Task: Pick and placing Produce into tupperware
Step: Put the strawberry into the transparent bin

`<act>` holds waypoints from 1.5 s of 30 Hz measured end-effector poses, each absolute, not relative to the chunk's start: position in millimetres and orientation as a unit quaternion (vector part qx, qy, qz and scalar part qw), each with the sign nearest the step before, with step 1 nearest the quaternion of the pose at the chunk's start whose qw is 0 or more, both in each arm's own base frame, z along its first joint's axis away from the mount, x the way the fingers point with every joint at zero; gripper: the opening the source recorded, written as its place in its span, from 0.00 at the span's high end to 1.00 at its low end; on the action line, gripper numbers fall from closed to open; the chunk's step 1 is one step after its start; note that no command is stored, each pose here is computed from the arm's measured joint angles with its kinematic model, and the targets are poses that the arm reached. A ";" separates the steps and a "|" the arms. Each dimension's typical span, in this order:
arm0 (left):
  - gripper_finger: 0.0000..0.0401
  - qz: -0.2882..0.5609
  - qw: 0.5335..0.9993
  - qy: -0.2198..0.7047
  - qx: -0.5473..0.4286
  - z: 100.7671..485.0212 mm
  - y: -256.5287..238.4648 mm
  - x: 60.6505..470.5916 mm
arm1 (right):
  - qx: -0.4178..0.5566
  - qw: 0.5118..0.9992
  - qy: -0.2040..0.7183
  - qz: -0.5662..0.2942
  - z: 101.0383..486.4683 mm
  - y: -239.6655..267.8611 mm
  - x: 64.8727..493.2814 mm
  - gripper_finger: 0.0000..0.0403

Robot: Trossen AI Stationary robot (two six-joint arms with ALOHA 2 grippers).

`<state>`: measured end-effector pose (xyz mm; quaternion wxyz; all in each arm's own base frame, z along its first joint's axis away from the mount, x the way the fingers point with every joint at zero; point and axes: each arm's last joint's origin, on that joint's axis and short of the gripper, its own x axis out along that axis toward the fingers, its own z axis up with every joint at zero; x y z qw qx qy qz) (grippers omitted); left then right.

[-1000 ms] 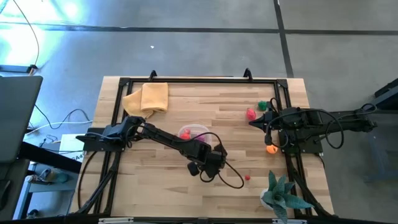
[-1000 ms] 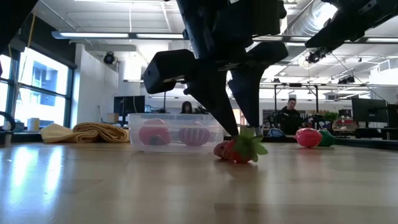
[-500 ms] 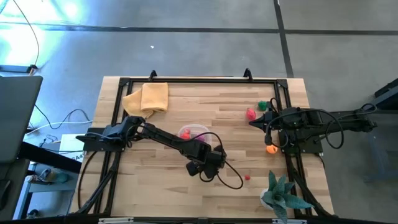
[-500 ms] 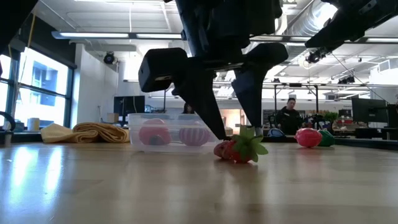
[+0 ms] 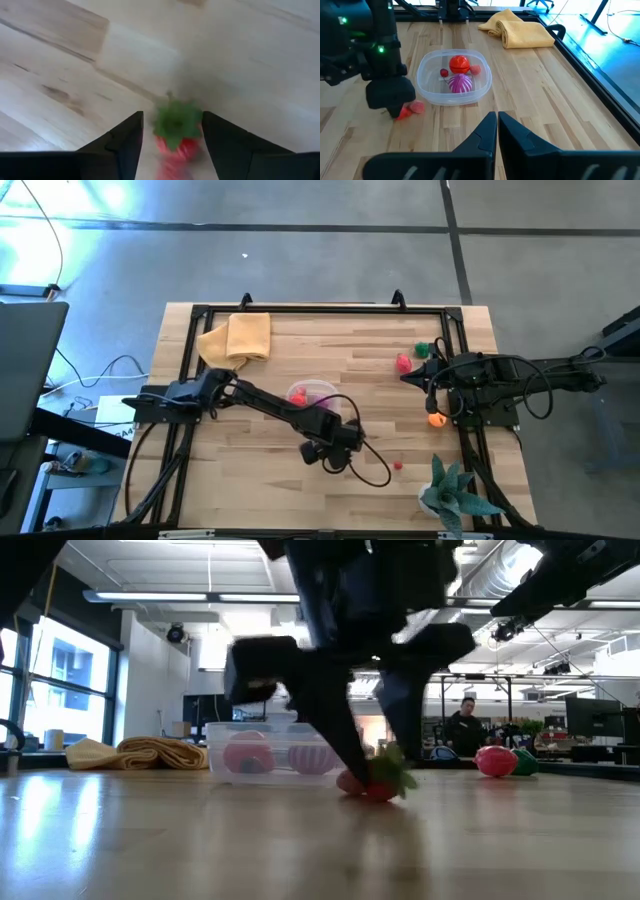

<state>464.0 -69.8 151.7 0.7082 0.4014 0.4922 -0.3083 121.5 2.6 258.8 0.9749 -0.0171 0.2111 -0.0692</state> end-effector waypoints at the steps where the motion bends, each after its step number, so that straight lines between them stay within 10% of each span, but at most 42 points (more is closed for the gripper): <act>1: 0.53 -0.308 0.709 0.492 0.402 149.2 -69.9 465.1 | -0.017 0.975 0.211 -0.069 258.8 2.6 121.6 0.98; 45: 0.66 -0.304 0.707 0.501 0.395 146.8 -66.7 464.6 | -0.017 0.975 0.211 -0.069 258.8 2.6 121.5 0.98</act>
